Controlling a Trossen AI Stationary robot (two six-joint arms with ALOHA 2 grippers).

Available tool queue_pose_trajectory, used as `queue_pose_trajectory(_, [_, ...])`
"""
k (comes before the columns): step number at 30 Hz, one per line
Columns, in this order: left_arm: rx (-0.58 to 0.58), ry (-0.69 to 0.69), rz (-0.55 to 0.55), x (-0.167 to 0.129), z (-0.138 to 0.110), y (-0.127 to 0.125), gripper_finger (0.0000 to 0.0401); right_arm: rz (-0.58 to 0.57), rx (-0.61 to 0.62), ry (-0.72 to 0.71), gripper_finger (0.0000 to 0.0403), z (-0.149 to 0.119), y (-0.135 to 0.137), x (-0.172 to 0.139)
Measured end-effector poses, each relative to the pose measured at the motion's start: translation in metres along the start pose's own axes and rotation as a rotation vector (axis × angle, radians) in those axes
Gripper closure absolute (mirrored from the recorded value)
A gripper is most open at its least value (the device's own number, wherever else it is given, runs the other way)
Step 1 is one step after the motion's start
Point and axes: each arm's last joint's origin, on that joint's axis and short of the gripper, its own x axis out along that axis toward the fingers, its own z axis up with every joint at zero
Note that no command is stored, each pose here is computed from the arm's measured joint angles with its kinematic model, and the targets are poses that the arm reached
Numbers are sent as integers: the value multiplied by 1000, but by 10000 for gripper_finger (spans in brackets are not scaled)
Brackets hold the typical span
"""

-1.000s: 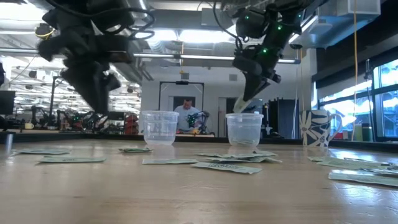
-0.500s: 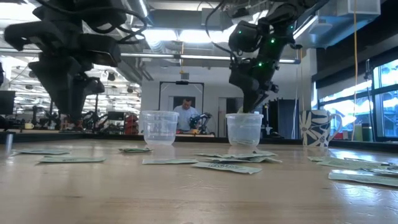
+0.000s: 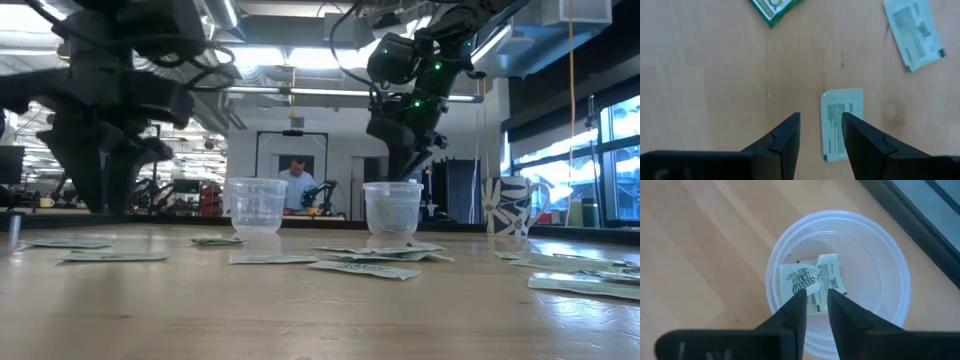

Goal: Pick and place Stevia / Truvia into bins
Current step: Put the stevia packet into the right transparent container

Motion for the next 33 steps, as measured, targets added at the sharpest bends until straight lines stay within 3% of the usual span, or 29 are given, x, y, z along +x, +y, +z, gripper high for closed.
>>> queue_pose_trajectory(15, [39, 61, -8, 30, 7, 0, 264, 1, 9, -1, 318, 0, 0, 0])
queue_pose_trajectory(26, [33, 74, 12, 32, 6, 0, 322, 1, -17, -1, 318, 0, 0, 0])
queue_pose_trajectory(33, [45, 72, 9, 32, 5, -3, 298, 1, -17, -1, 318, 0, 0, 0])
